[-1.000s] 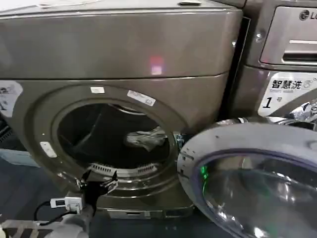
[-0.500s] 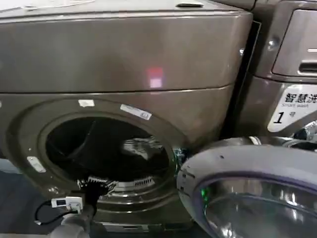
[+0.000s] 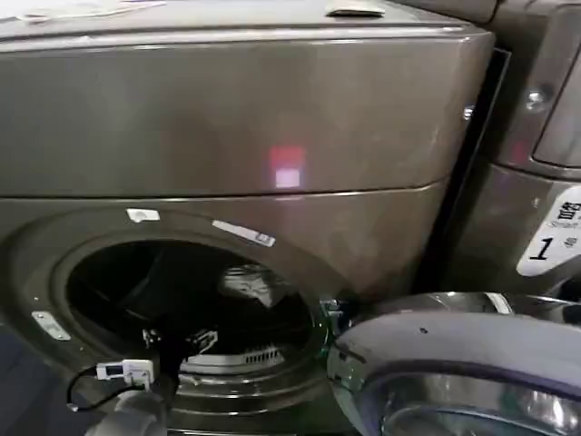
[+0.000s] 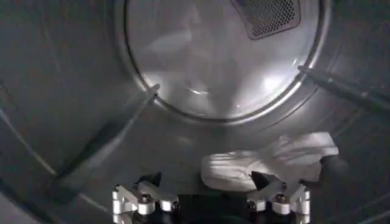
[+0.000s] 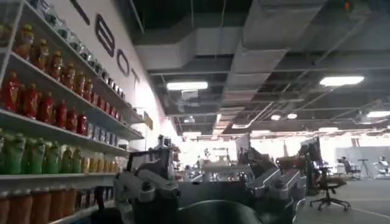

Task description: Grasp the clothes from the dryer.

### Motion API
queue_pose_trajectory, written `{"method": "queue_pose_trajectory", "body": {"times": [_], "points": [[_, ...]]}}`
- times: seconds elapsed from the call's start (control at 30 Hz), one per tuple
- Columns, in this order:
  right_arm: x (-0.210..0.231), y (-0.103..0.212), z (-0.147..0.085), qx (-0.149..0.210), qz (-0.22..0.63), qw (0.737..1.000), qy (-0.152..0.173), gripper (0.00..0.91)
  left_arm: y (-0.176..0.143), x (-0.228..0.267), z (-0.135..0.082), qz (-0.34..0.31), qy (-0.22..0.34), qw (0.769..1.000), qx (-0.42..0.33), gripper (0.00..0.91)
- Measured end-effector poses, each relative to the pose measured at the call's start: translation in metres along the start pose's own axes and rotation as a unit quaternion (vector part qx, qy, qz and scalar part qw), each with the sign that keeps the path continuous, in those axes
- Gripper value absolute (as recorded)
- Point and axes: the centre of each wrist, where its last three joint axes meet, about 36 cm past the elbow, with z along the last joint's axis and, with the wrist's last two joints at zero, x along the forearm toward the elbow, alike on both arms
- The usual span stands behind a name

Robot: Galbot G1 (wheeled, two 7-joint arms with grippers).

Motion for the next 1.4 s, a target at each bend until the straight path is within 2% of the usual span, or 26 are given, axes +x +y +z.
{"method": "queue_pose_trajectory", "body": {"times": [0.43,0.67,1.03,1.23,1.4], "points": [[-0.001,0.006,0.003,0.002,-0.005,1.000,0.001,0.907,0.001,-0.081,-0.024,0.005,-0.010,1.000,0.003,0.907],[-0.002,0.005,0.002,0.005,-0.004,1.000,-0.001,0.907,0.001,-0.131,-0.047,0.008,-0.010,1.000,0.011,0.907],[-0.003,-0.002,0.006,0.008,0.001,1.000,0.000,0.907,-0.006,-0.205,-0.075,0.023,0.018,1.000,0.005,0.907],[-0.004,-0.002,0.005,0.013,-0.004,1.000,-0.003,0.907,-0.002,-0.237,-0.091,0.054,0.049,0.995,-0.073,0.907],[-0.004,0.000,0.005,0.016,-0.010,1.000,-0.001,0.907,-0.002,-0.255,-0.112,0.089,0.096,0.975,-0.179,0.907]]}}
